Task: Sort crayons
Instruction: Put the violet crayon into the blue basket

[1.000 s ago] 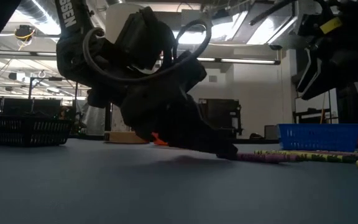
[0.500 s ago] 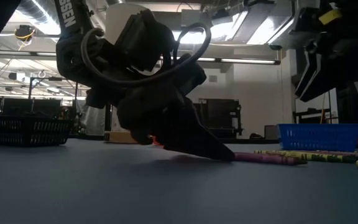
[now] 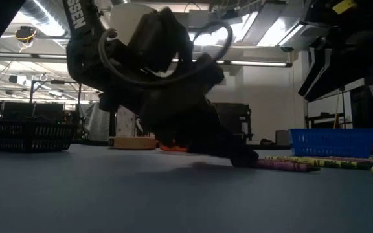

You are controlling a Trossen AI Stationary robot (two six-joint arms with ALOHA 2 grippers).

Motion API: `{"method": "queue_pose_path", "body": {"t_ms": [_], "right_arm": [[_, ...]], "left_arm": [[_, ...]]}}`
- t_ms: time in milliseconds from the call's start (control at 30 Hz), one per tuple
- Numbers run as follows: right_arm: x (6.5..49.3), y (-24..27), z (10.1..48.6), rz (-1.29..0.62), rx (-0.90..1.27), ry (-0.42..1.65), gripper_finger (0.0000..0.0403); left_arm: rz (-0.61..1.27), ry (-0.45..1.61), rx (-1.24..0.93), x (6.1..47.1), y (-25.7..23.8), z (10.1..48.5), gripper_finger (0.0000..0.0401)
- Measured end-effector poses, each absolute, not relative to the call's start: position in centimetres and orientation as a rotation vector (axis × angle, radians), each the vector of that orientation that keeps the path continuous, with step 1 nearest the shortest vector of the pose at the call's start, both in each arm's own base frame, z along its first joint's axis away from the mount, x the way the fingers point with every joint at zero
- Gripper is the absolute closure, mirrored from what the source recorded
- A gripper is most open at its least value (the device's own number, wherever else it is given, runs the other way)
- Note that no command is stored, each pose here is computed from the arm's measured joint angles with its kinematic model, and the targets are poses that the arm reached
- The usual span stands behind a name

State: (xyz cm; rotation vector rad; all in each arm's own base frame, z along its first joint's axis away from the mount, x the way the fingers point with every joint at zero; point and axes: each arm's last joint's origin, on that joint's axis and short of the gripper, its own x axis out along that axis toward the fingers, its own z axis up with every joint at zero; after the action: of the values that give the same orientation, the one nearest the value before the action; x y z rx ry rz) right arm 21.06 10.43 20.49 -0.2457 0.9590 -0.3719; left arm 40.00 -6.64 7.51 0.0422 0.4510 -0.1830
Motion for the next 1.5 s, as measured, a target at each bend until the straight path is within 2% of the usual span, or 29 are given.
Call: {"method": "queue_pose_path", "body": {"t_ms": [333, 667, 800, 1167, 1333, 1500], "right_arm": [[21.2, 10.5, 20.5, -0.367, -0.238, 0.947, 0.0235], [21.6, 10.8, 20.7, -0.351, -0.197, 0.906, 0.0235], [21.9, 11.0, 20.9, -0.343, -0.167, 0.871, 0.0235], [22.9, 12.0, 21.3, -0.176, 0.001, 0.837, 0.0235], [23.3, 12.6, 21.6, -0.071, 0.082, 0.823, 0.0235], [23.4, 12.7, 21.7, -0.062, 0.088, 0.824, 0.0235]], "left_arm": [[-0.181, 0.533, 0.047, 40.0, -6.6, 7.2, 0.0282], [-0.187, 0.533, 0.045, 40.0, -6.7, 7.2, 0.0369], [-0.184, 0.533, 0.045, 40.0, -6.7, 7.1, 0.0393], [-0.153, 0.464, 0.042, 40.4, -6.5, 7.9, 0.0389], [-0.147, 0.404, 0.039, 41.3, -6.7, 9.3, 0.0389], [-0.147, 0.339, 0.033, 42.7, -6.9, 10.9, 0.0389]]}}
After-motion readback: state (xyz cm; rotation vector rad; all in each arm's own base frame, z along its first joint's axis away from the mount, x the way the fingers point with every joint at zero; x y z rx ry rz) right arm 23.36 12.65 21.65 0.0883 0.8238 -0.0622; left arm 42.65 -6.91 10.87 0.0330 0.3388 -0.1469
